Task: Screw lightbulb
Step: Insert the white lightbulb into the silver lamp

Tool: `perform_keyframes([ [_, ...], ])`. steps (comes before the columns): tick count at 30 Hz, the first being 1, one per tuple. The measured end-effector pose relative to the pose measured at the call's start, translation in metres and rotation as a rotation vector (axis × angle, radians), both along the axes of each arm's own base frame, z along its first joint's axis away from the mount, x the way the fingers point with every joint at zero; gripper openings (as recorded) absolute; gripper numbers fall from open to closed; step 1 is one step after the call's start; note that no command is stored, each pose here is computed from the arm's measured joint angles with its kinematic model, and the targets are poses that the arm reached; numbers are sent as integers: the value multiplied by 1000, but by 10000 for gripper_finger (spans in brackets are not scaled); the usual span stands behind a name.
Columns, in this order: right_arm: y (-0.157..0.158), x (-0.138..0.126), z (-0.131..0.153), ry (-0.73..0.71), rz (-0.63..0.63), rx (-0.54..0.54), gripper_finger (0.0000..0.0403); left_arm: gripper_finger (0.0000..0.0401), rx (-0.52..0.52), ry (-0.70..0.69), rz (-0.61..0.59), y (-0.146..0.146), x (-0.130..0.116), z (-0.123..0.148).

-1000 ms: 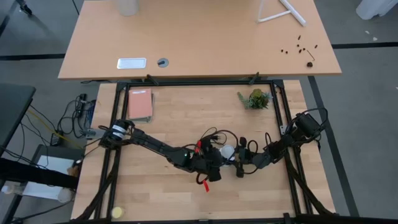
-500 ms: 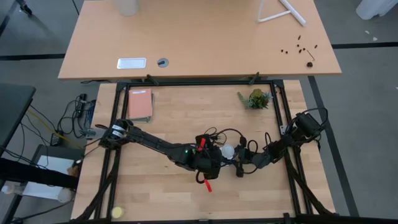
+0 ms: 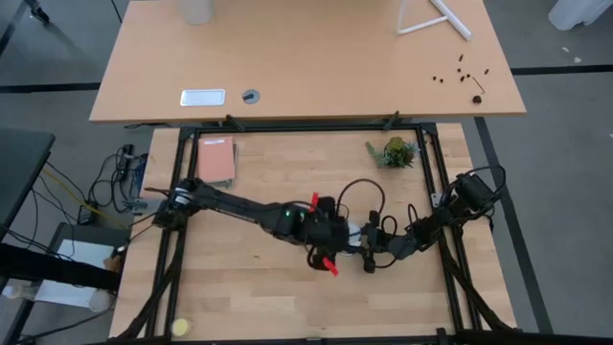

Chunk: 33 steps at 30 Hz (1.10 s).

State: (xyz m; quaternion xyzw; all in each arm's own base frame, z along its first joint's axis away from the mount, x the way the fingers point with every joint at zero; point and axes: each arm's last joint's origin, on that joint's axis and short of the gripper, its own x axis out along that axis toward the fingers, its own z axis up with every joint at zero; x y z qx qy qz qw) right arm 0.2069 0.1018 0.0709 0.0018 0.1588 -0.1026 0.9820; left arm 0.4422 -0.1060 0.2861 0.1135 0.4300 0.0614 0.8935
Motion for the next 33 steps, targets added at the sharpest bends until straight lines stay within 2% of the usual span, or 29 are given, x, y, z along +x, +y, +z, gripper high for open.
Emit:
perform_keyframes([
  [5, 0, 0, -1, 7, 0, -5, 185, 271, 33, 89, -67, 15, -4, 11],
  [12, 0, -1, -1, 13, -1, -8, 185, 269, 217, 161, -323, 15, -4, 11],
  [15, 0, -1, -1, 14, -1, -9, 185, 269, 251, 155, -362, 16, -3, 12],
  [19, 0, -1, -1, 15, -1, -9, 185, 269, 247, 128, -344, 15, -1, 13],
  [23, -1, -1, -2, 17, -1, -10, 185, 269, 187, 67, -268, 15, 2, 16],
  [33, -2, 0, -2, 18, -8, -9, 185, 269, 37, -104, -72, 15, 5, 50],
])
